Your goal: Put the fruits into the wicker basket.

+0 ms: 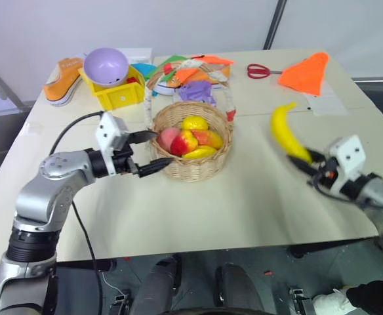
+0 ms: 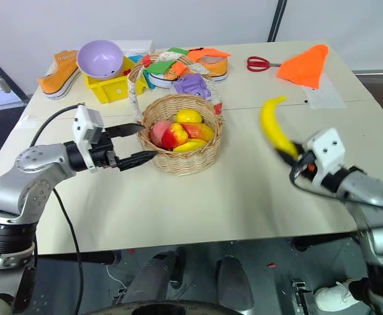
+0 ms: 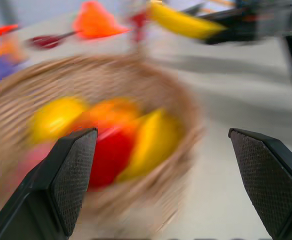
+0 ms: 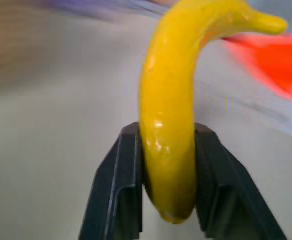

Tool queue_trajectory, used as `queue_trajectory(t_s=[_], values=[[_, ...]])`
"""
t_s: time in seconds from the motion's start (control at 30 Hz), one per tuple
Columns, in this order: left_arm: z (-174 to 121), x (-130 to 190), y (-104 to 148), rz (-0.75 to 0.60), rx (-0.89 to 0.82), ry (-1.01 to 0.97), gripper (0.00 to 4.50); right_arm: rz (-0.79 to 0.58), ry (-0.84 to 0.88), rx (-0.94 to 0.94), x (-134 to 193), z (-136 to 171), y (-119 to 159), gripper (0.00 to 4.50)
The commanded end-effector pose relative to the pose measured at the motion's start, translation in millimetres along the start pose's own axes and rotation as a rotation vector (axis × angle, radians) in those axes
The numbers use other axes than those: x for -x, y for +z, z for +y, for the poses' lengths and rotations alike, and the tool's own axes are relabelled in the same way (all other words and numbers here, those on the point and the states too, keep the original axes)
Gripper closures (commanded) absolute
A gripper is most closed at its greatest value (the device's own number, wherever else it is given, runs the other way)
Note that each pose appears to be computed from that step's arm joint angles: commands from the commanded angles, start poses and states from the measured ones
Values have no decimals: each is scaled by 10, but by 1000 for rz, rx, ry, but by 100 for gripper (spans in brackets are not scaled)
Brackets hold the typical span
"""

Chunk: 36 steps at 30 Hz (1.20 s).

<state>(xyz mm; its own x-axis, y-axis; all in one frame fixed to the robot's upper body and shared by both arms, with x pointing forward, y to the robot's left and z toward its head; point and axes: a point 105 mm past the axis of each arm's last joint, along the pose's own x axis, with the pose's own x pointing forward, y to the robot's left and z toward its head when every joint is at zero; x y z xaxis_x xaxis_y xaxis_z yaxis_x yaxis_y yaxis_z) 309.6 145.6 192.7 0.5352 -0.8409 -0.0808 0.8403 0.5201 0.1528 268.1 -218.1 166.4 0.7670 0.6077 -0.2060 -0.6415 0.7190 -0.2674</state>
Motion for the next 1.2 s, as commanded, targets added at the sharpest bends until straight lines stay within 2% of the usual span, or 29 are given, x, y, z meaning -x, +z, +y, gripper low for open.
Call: queue_trajectory(t_s=[0.03, 0.13, 0.2, 0.33, 0.53, 0.57, 0.63, 0.73, 0.87, 0.93, 1.07, 1.2], values=[[154, 193, 40, -13, -55, 47, 0, -91, 345, -16, 80, 609, 425, 338], [177, 203, 21, -8, -74, 38, 0, -195, 432, -5, -135, 798, 738, 338], [146, 193, 38, -16, -74, 14, 0, -214, 458, 15, -292, 858, 861, 338], [66, 179, 91, -37, -75, -23, 0, -167, 421, 58, -677, 844, 929, 338], [-74, 171, 185, -64, -71, -48, 0, -106, 232, 9, -1215, 590, 959, 338], [-97, 166, 187, -61, -75, -50, 0, -101, 221, 14, -1247, 579, 953, 308], [-134, 157, 186, -54, -80, -50, 0, -119, 232, 39, -1232, 609, 988, 243], [-176, 145, 184, -50, -78, -55, 0, -161, 271, 106, -1072, 673, 1056, 99], [-251, 80, 211, -66, -80, -85, 0, -195, 370, 164, -688, 754, 1043, 99], [-269, 41, 251, -95, -72, -94, 0, -188, 330, 120, -593, 652, 998, 99], [-324, -56, 310, -147, -62, -120, 0, -188, 153, 55, -626, 324, 915, 99], [-357, -144, 424, -219, -45, -142, 0, -234, 25, -20, -881, 90, 910, 99]])
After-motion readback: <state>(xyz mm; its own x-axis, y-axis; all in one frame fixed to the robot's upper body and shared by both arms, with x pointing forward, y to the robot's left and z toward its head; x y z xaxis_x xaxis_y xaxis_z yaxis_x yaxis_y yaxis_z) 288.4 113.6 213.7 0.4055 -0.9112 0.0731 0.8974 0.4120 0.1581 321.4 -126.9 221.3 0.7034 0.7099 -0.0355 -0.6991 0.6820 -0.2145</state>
